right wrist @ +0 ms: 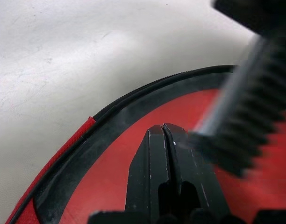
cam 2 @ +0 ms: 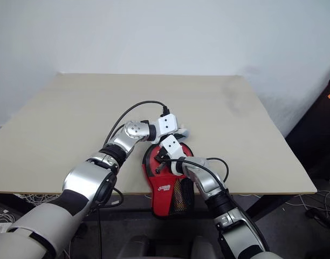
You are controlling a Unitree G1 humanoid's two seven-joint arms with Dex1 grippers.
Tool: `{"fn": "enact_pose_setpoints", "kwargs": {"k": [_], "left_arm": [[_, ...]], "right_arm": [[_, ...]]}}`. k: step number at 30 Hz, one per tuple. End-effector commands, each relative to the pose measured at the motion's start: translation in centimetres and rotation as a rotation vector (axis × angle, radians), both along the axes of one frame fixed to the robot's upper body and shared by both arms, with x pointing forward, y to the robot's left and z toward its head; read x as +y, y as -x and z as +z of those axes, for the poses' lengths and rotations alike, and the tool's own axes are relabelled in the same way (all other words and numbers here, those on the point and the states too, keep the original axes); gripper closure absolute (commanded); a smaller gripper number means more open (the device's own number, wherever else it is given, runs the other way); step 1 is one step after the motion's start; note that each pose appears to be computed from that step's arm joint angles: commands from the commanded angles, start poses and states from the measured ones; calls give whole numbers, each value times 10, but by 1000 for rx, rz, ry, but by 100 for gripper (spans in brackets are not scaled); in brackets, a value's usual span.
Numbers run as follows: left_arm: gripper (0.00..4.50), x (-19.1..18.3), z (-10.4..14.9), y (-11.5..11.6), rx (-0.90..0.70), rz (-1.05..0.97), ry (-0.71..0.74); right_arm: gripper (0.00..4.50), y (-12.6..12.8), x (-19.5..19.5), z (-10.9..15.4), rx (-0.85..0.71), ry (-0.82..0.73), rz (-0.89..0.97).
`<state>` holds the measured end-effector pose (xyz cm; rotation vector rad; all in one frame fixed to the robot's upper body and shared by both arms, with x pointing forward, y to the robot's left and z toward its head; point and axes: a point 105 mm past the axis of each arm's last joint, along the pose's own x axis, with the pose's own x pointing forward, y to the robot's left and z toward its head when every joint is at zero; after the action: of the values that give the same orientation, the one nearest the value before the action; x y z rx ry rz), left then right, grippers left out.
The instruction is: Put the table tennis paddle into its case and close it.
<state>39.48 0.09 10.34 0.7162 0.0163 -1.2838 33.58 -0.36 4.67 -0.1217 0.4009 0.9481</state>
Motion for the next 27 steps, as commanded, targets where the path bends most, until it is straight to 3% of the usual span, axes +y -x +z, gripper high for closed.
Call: {"fn": "enact_pose_setpoints", "kwargs": {"k": [1, 2, 5, 15, 27], "left_arm": [[421, -9, 8, 9, -37, -99, 5], [421, -7, 8, 9, -38, -100, 2], [335, -4, 8, 8, -46, -101, -2], [3, 17, 27, 0, -90, -111, -57], [3, 67, 115, -6, -100, -116, 99]], "right_arm": [[450, 2, -6, -14, 43, 43, -12], [450, 2, -5, -14, 43, 43, -11], [450, 2, -5, -14, 44, 43, -8], [450, 3, -2, -14, 42, 42, 3], [450, 11, -9, -8, 46, 49, 35]]}}
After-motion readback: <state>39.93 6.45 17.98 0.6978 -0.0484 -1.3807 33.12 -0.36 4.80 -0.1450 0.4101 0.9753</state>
